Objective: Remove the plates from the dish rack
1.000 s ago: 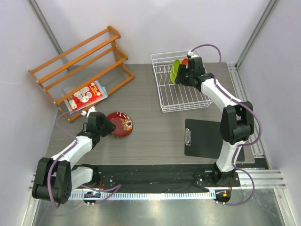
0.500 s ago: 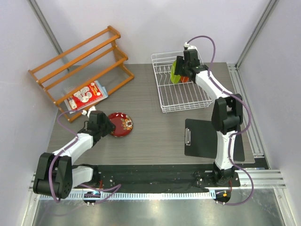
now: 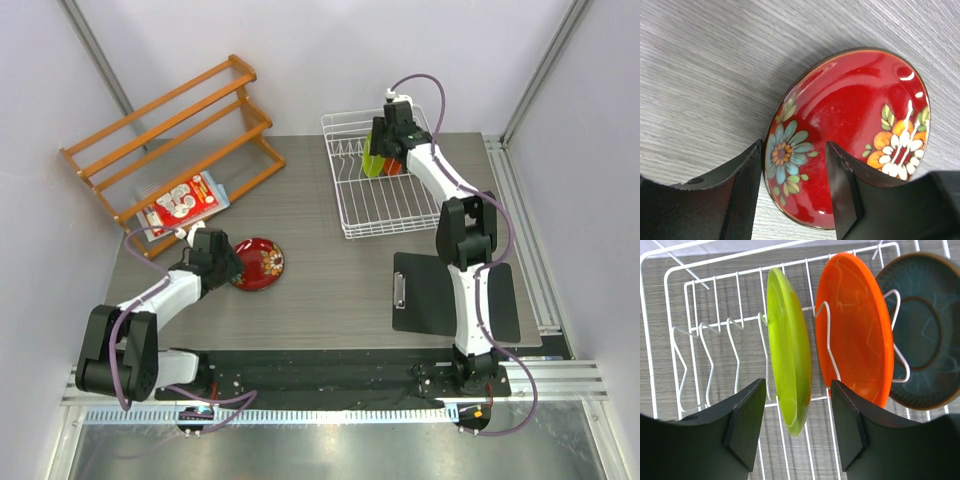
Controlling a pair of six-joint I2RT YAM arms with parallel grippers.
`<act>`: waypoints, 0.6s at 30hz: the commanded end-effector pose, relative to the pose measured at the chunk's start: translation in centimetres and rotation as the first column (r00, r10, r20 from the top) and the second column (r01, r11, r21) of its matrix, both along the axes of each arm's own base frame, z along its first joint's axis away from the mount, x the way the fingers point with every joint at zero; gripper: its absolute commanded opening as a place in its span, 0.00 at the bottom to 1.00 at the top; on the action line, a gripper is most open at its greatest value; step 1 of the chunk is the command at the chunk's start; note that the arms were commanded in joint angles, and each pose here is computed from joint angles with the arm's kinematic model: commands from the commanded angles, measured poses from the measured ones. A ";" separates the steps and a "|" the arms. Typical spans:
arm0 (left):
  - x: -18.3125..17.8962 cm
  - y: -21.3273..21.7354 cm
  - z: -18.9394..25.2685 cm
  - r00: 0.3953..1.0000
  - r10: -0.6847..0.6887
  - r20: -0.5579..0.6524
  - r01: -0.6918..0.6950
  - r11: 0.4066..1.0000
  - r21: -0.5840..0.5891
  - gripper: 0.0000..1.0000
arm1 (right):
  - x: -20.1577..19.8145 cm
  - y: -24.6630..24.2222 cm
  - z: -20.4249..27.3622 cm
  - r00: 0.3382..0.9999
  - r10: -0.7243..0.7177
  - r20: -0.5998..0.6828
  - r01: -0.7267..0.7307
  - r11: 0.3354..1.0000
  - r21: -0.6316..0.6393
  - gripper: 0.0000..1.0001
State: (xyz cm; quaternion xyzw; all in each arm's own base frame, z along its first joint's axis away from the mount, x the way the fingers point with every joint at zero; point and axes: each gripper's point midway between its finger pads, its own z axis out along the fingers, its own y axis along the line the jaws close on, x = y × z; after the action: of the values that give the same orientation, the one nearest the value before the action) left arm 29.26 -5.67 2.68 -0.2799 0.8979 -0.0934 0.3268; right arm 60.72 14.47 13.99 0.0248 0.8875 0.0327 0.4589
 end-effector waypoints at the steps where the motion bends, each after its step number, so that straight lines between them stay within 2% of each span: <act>1: 0.9 0.7 0.4 1.000 0.014 -0.006 -0.014 0.999 0.047 0.54 | 1.7 -0.5 3.0 0.997 -0.005 0.079 0.007 1.000 -0.027 0.60; 3: 0.8 0.9 0.1 0.999 0.021 -0.024 -0.020 0.998 0.057 0.57 | 2.1 -0.4 3.4 0.996 -0.007 0.088 0.009 1.000 -0.024 0.60; 7: 0.6 1.1 0.3 0.999 0.032 -0.021 -0.030 0.998 0.062 0.73 | 2.4 -0.2 2.7 0.997 0.001 0.078 0.001 1.000 -0.025 0.48; 8: 0.7 1.2 0.7 0.999 0.034 -0.010 -0.034 0.997 0.064 0.82 | 2.4 -0.1 2.7 0.997 0.006 0.078 -0.004 1.000 -0.030 0.41; 9: 0.7 1.2 1.0 0.999 0.038 -0.003 -0.037 0.997 0.064 0.84 | 2.4 -0.2 2.4 0.997 0.006 0.074 -0.003 0.999 -0.033 0.32; 11: 0.7 1.3 1.7 0.999 0.037 0.015 -0.038 0.997 0.064 0.99 | 2.5 -0.2 2.4 0.997 0.008 0.071 -0.006 0.999 -0.038 0.32; 13: 0.7 1.3 3.2 0.998 0.036 0.053 -0.039 0.997 0.059 0.99 | 2.3 -0.2 2.3 0.998 0.010 0.063 -0.007 0.999 -0.039 0.30; 15: 0.7 1.4 4.6 0.995 0.031 0.090 -0.037 0.997 0.062 1.00 | 2.4 -0.2 2.3 0.998 0.008 0.063 -0.005 0.999 -0.039 0.15; 16: 0.7 1.4 5.2 0.994 0.030 0.108 -0.037 0.998 0.060 0.99 | 2.4 -0.2 2.3 0.998 0.008 0.063 -0.006 0.999 -0.040 0.03; 18: 0.8 1.4 6.5 0.990 0.022 0.143 -0.030 0.998 0.057 0.99 | 2.2 -0.2 2.7 0.998 0.006 0.070 -0.002 0.998 -0.055 0.01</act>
State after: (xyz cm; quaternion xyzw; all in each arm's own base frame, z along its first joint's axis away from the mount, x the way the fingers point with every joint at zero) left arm 29.45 -4.73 5.85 -0.2841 0.8862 -0.0800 0.3571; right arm 62.42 13.44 13.43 0.0132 0.8869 -0.0031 0.4618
